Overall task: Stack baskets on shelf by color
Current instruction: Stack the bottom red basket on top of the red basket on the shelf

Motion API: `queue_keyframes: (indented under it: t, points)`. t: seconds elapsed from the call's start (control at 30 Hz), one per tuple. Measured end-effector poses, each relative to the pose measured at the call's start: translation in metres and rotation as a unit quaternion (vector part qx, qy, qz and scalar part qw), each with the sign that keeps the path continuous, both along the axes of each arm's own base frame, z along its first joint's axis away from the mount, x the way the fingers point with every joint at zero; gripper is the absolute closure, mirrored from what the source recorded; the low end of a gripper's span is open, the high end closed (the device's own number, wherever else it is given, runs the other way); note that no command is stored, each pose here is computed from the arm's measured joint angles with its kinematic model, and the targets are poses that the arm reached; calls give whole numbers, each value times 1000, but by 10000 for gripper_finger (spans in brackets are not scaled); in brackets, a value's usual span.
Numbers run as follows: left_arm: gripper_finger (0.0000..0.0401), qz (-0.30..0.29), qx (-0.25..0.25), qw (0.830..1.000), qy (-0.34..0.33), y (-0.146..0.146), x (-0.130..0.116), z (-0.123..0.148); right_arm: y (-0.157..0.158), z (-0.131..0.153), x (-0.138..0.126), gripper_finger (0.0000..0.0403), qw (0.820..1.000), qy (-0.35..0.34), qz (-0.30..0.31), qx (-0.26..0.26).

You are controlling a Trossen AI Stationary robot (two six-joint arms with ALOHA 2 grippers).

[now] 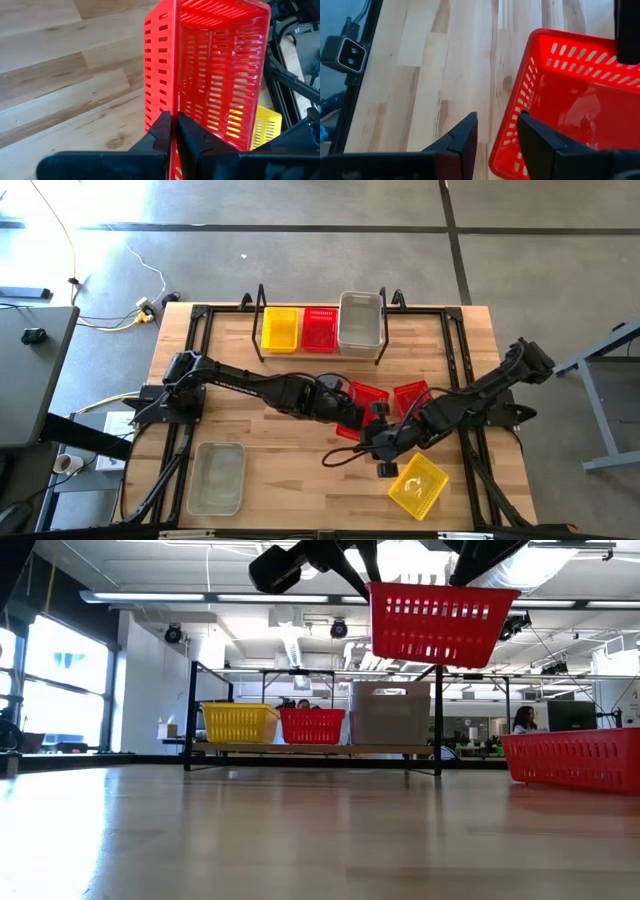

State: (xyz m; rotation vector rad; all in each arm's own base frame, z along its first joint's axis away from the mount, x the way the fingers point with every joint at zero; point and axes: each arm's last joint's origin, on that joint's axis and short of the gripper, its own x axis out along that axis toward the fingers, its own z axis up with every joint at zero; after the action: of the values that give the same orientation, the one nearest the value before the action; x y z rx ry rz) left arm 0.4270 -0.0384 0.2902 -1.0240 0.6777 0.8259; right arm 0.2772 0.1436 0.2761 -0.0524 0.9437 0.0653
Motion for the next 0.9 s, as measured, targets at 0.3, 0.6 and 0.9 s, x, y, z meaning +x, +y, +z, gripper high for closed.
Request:
queue_keyframes:
  t: [0.3, 0.6, 0.9]
  points:
    - [398, -18, 5, 999, -26, 0, 5, 2, -1, 0, -3, 279, 1000, 11, -16, 4]
    - [398, -35, -13, 997, -61, -1, 10, 10, -5, -10, -8, 279, 997, 67, -32, -7]
    - [398, -52, -7, 996, -70, 1, 13, 10, -9, -10, -14, 285, 995, 94, -26, -25]
